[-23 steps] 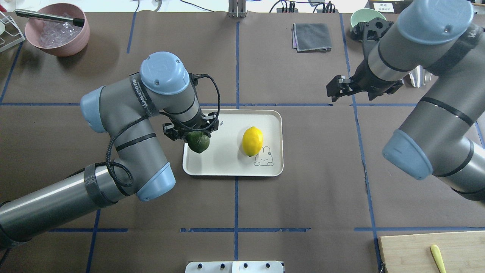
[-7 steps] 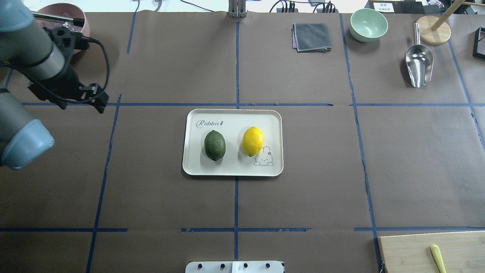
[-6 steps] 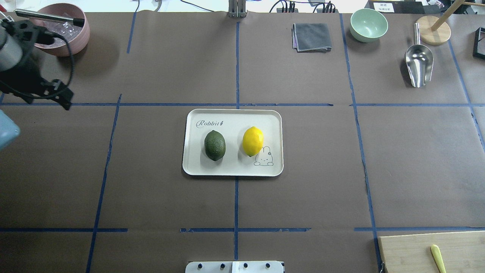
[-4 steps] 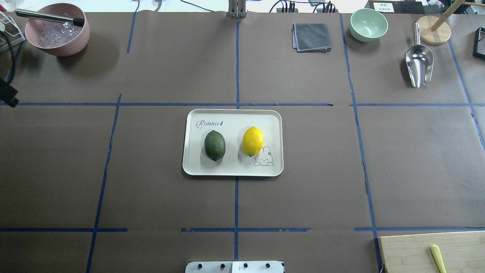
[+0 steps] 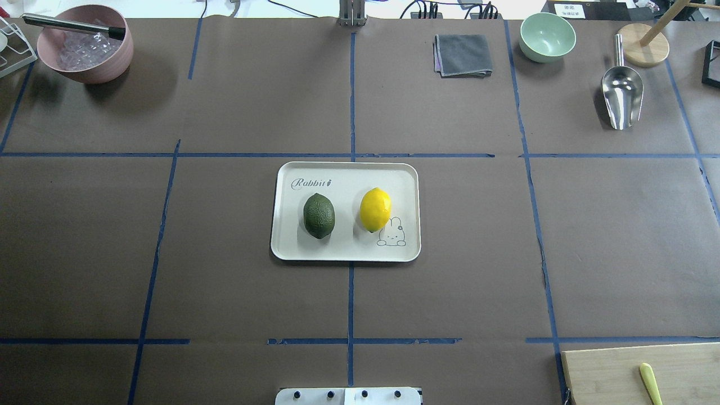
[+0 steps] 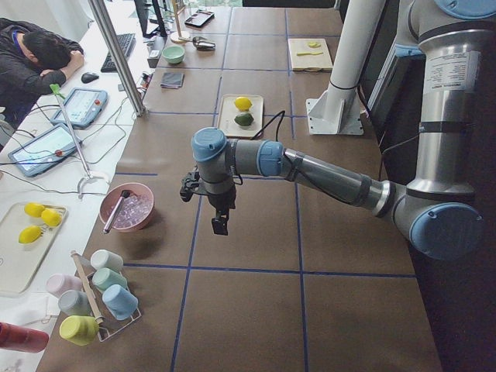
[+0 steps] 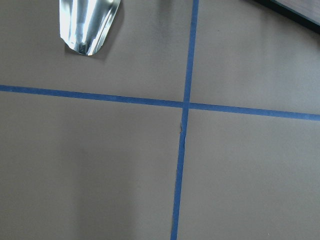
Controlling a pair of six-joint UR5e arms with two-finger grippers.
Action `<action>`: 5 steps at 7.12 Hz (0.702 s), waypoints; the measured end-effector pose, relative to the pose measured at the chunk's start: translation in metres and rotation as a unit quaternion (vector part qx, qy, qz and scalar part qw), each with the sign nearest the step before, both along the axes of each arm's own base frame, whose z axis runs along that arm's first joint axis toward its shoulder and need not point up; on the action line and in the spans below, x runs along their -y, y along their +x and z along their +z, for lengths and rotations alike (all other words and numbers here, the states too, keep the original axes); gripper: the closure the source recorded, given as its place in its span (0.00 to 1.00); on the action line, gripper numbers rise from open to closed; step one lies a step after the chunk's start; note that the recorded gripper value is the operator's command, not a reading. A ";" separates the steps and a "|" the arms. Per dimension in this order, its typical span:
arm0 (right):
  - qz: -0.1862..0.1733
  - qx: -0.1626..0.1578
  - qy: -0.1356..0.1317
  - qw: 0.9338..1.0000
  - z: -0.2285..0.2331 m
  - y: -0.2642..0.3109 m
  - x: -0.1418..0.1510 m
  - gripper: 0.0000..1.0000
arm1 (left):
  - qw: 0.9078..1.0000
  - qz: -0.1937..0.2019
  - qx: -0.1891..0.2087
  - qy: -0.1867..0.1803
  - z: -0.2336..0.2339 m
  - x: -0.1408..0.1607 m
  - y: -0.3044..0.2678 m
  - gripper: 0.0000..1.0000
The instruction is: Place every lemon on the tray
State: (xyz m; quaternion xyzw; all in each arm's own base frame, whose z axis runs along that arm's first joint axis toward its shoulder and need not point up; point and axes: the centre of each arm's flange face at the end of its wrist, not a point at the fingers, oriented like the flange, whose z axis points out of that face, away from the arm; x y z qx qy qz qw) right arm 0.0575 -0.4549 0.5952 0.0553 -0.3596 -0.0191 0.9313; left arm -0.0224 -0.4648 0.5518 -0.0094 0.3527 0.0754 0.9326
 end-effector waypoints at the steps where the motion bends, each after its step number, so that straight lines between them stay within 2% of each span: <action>1: 0.000 -0.001 -0.007 1.000 0.008 0.000 -0.002 0.00 | 1.000 -0.002 0.002 -0.009 0.011 -0.004 -0.006 0.00; 3: -0.001 0.009 -0.024 1.000 0.021 -0.001 -0.003 0.00 | 0.999 -0.007 0.002 -0.038 0.041 -0.009 -0.014 0.00; 5: -0.002 0.034 -0.038 0.999 0.032 -0.005 -0.005 0.00 | 0.998 0.007 -0.016 -0.053 0.078 -0.011 -0.021 0.00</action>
